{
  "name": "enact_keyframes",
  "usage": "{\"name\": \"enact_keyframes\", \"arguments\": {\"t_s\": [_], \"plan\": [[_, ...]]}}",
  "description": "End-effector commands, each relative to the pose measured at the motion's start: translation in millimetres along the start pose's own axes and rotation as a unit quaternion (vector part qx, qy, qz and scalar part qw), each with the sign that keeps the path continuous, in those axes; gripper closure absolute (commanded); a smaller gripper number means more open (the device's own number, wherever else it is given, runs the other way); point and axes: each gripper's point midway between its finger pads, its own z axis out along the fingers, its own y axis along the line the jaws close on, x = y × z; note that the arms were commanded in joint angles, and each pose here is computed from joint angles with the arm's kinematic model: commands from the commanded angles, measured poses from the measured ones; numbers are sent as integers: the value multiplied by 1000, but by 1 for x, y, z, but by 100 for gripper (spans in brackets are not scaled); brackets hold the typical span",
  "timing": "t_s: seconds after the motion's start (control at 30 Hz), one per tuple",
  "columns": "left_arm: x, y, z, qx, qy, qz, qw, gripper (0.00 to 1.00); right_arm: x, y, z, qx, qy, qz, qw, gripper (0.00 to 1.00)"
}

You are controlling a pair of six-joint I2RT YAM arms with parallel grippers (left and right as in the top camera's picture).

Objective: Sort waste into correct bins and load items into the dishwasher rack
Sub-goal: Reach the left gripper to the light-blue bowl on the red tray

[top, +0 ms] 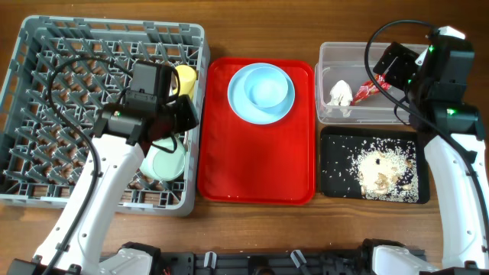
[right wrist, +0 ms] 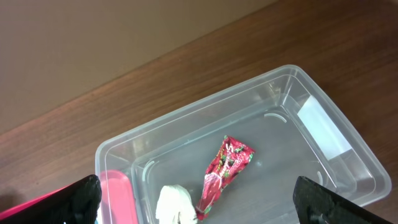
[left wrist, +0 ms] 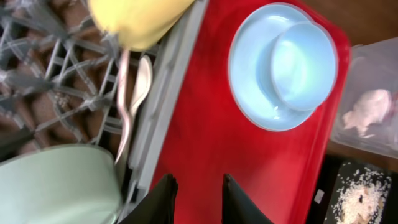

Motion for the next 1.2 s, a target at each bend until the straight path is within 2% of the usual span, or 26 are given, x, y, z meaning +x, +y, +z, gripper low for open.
{"name": "enact_keyframes", "arguments": {"t_s": [0.0,0.1,0.2,0.27,0.43,0.5,0.57,0.6,0.7,0.8,1.17], "plan": [[-12,-42,-3,52,-32,58,996,79,0,0,1,0,1,-7,1000,0],[-39,-96,-20,69,-16,87,994,83,0,0,1,0,1,-7,1000,0],[-53,-144,-13,54,43,148,987,85,0,0,1,0,1,-7,1000,0],[-43,-172,32,43,85,181,979,85,0,0,1,0,1,-7,1000,0],[7,-212,132,49,124,231,964,77,0,0,1,0,1,-7,1000,0],[26,-218,155,43,133,247,959,76,0,0,1,0,1,-7,1000,0],[30,-214,171,0,110,267,957,76,0,0,1,0,1,-7,1000,0],[33,-216,171,1,110,270,957,76,0,0,1,0,1,-7,1000,0],[44,-218,173,-6,110,280,954,82,0,0,1,0,1,-7,1000,0],[26,-200,184,-75,50,268,959,81,0,0,1,0,1,-7,1000,0],[37,-181,214,-88,51,270,957,80,0,0,1,0,1,-7,1000,0]]}}
